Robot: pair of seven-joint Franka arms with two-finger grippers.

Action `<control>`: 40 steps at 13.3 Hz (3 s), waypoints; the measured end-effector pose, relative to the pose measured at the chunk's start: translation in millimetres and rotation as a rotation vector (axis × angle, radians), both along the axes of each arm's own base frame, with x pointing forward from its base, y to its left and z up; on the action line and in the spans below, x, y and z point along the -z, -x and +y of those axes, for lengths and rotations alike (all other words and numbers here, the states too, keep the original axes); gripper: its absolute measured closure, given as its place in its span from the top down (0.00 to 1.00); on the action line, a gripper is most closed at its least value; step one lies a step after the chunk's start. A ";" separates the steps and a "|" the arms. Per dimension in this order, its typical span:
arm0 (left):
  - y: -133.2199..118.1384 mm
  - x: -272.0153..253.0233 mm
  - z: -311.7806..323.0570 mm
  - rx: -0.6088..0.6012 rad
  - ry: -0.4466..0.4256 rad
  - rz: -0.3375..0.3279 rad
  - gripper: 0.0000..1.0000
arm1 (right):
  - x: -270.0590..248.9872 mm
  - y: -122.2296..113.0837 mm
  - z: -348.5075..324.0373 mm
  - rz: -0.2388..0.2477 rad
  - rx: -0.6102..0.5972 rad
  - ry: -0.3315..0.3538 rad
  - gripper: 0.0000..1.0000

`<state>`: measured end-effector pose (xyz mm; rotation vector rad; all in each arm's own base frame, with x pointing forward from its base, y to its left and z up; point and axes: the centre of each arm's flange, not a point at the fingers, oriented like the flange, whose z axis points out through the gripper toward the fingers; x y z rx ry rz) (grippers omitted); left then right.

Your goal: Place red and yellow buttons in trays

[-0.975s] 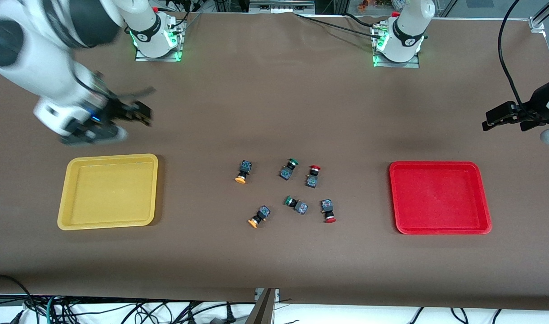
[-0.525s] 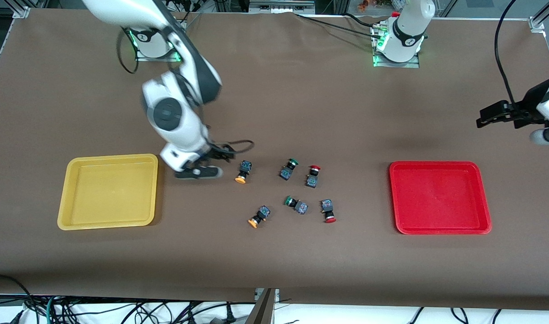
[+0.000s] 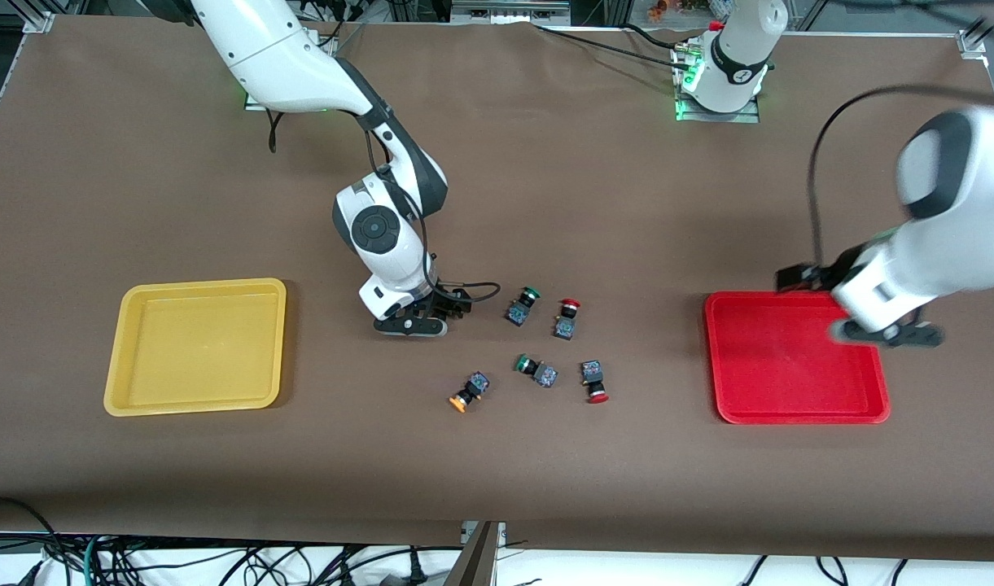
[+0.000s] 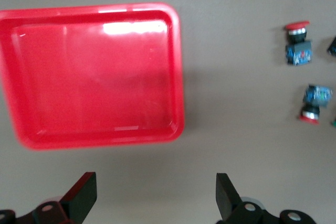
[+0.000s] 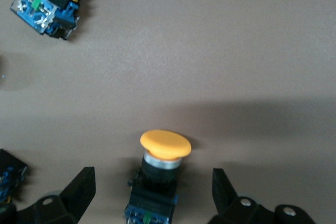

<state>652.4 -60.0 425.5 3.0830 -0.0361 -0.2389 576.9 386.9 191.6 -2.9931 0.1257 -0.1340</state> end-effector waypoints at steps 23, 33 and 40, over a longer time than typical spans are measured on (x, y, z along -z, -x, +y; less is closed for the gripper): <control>-25.9 240.3 -252.1 -0.279 0.002 -0.305 1.00 | -48.3 -97.2 -420.2 0.137 -0.417 0.150 0.33; -33.4 232.6 -240.0 -0.289 -0.027 -0.289 0.41 | -114.4 -122.8 -256.6 0.128 -0.189 0.023 0.93; -54.3 136.5 -84.2 -0.151 -0.154 -0.055 0.41 | -64.2 -106.1 -26.4 -0.051 0.189 -0.112 0.99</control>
